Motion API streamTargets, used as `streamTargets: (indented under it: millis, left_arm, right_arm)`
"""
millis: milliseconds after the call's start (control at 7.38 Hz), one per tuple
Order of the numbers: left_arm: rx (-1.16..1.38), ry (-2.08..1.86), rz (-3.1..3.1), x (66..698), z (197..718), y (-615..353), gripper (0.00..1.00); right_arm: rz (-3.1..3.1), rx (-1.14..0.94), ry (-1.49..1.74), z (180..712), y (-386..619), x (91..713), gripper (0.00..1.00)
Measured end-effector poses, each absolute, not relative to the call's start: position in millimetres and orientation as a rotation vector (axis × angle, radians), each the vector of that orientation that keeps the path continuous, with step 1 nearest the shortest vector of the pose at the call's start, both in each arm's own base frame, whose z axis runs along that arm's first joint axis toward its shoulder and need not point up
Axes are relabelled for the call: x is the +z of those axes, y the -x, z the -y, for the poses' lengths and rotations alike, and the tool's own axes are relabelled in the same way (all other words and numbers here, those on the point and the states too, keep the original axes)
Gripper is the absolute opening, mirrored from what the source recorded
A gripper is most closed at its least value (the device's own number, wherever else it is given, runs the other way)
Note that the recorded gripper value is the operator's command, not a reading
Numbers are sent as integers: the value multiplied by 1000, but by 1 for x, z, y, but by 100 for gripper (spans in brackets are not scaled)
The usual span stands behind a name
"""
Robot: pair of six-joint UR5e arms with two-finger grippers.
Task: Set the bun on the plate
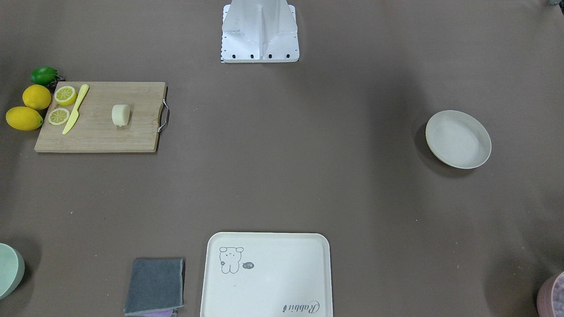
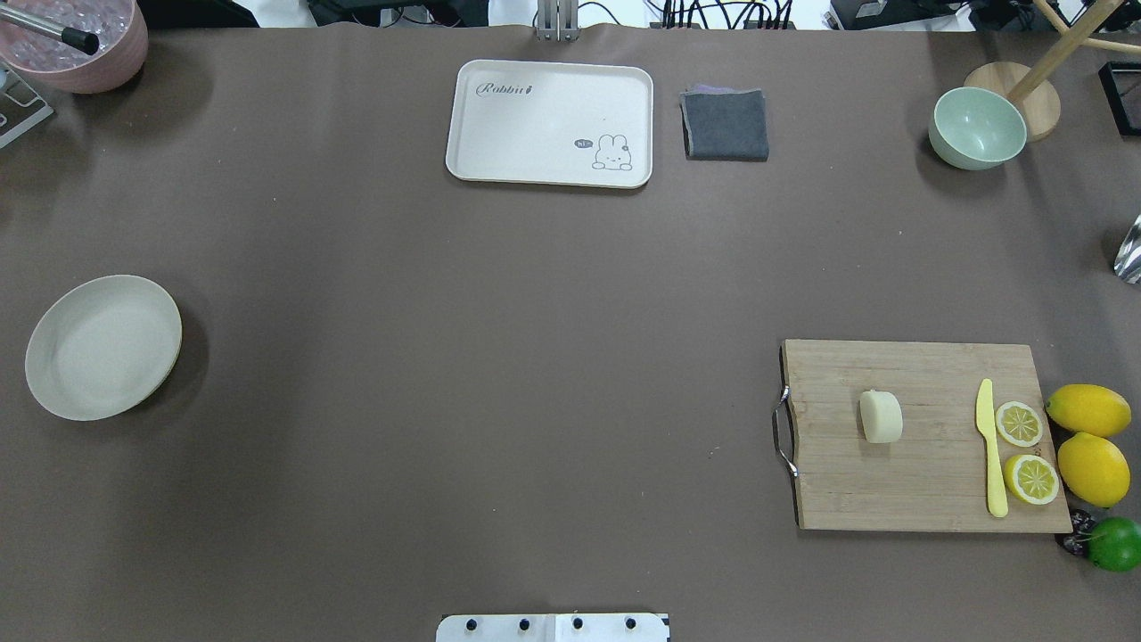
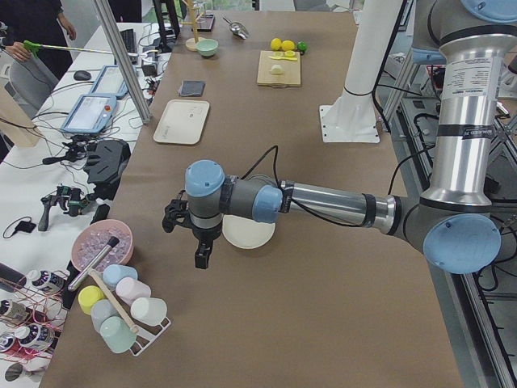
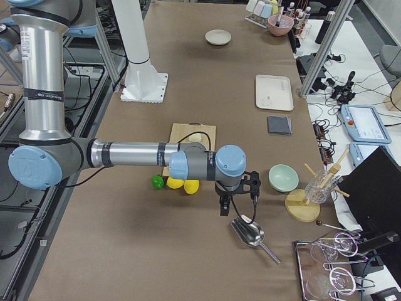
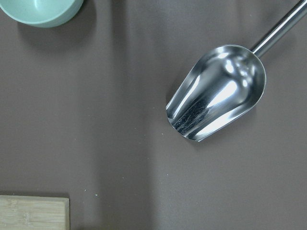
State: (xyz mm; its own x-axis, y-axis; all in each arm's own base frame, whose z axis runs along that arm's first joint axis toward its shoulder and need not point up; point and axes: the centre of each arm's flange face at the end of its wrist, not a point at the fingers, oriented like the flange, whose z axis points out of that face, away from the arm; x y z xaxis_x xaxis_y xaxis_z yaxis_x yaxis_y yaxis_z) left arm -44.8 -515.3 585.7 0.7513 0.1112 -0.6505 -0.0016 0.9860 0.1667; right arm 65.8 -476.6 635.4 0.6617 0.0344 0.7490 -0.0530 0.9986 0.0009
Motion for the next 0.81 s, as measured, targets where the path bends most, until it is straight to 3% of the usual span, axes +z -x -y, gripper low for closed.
streamTargets:
  millis: [814]
  left_arm:
    - [149,-235,-720,549,526,14,98]
  right_arm:
    - [848,36,-42,482,-62,624,100]
